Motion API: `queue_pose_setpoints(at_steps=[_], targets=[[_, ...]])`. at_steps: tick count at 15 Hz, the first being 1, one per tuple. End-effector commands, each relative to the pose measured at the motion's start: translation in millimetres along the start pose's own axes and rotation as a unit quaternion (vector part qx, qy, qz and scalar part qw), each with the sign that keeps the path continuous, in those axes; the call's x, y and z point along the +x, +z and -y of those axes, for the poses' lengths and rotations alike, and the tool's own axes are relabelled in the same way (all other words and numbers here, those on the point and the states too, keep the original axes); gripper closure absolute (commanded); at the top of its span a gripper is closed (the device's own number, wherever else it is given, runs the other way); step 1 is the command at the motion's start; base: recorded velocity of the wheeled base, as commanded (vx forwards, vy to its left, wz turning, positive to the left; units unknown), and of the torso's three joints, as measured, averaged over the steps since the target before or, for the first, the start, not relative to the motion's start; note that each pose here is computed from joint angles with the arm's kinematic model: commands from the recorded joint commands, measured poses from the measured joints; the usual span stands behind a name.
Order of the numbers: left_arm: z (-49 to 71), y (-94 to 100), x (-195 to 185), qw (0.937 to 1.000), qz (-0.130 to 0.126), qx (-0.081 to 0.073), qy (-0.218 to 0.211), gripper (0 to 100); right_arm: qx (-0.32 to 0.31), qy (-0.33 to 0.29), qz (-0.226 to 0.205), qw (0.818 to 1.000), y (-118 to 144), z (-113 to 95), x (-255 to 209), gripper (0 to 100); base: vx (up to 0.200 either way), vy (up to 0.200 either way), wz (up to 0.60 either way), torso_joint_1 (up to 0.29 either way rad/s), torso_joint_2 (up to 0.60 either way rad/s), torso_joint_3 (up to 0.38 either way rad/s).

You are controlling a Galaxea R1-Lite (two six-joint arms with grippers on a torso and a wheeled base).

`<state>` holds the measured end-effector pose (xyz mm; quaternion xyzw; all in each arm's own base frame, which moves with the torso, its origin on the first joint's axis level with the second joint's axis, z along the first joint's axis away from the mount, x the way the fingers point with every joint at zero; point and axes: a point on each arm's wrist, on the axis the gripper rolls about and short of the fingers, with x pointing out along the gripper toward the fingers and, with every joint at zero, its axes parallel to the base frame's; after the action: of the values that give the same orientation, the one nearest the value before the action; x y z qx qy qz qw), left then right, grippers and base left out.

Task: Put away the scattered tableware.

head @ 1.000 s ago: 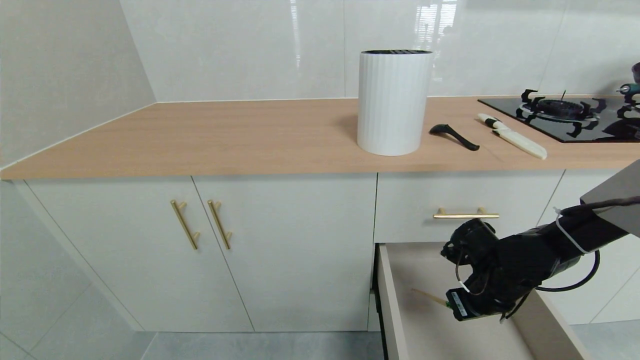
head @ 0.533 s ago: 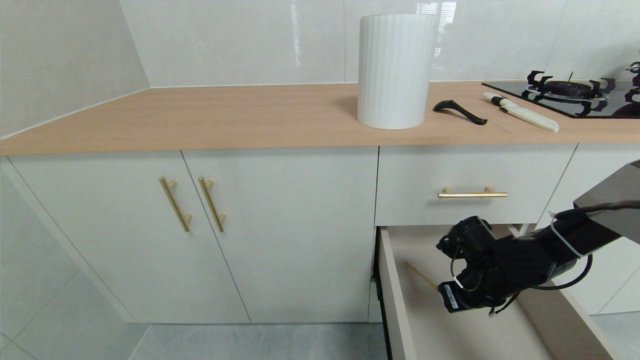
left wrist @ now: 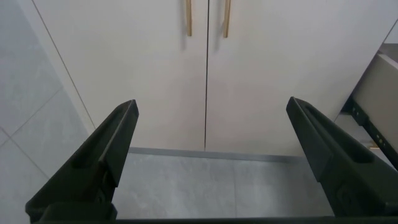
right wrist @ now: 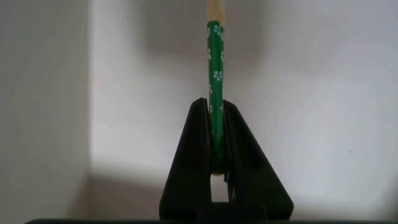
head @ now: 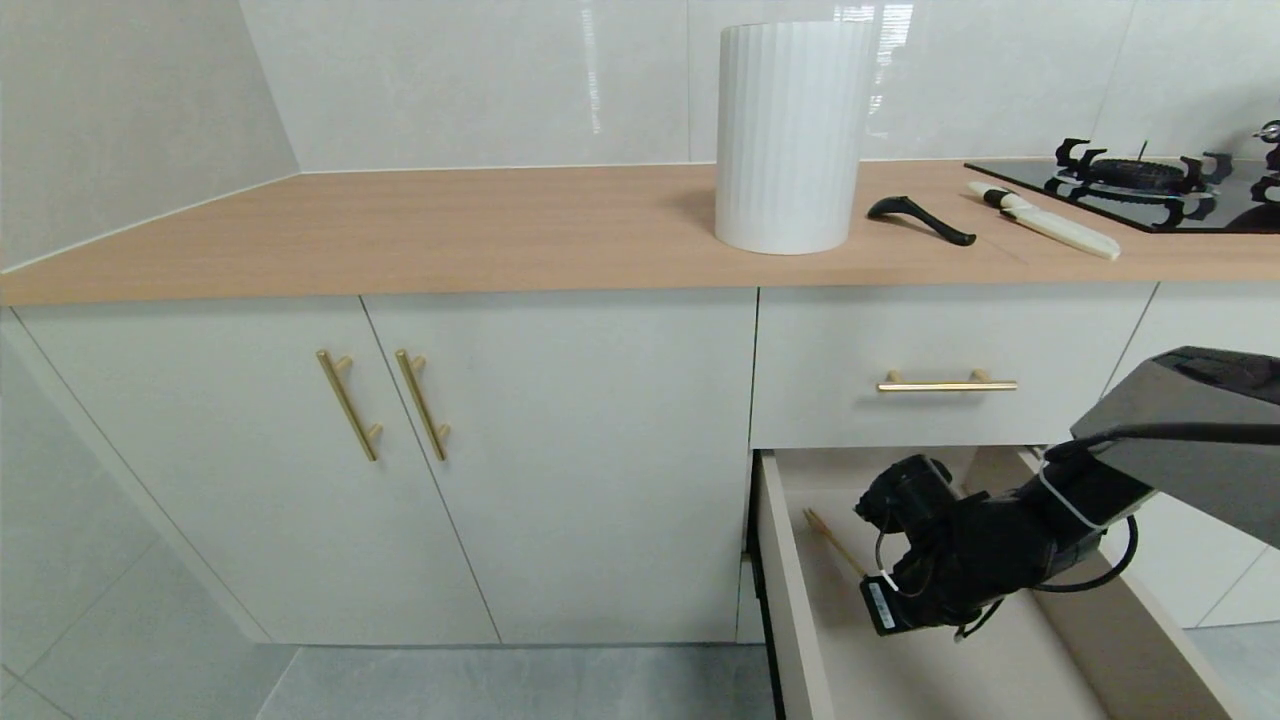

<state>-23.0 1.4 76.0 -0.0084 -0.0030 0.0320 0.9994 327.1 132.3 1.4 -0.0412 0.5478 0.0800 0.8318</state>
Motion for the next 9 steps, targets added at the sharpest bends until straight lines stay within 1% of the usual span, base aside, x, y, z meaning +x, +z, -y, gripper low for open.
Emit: queue_pose_setpoints(at_steps=[1, 4, 9], targets=[[0.0, 0.0, 0.1, 1.0000, 0.000, 0.000, 0.000, 0, 0.000, -0.004, -0.016, 1.000, -2.8, -0.8, 15.3, 100, 0.000, 0.000, 0.00, 0.000, 0.00, 0.000], [0.0, 0.0, 0.1, 1.0000, 0.000, 0.000, 0.000, 0, 0.003, -0.006, -0.015, 1.000, 0.6, -1.9, 21.9, 100, 0.000, 0.000, 0.00, 0.000, 0.00, 0.000], [0.0, 0.0, 0.1, 1.0000, 0.000, 0.000, 0.000, 0, 0.007, -0.006, -0.013, 1.000, 1.5, -1.4, 20.4, 100, 0.000, 0.000, 0.00, 0.000, 0.00, 0.000]])
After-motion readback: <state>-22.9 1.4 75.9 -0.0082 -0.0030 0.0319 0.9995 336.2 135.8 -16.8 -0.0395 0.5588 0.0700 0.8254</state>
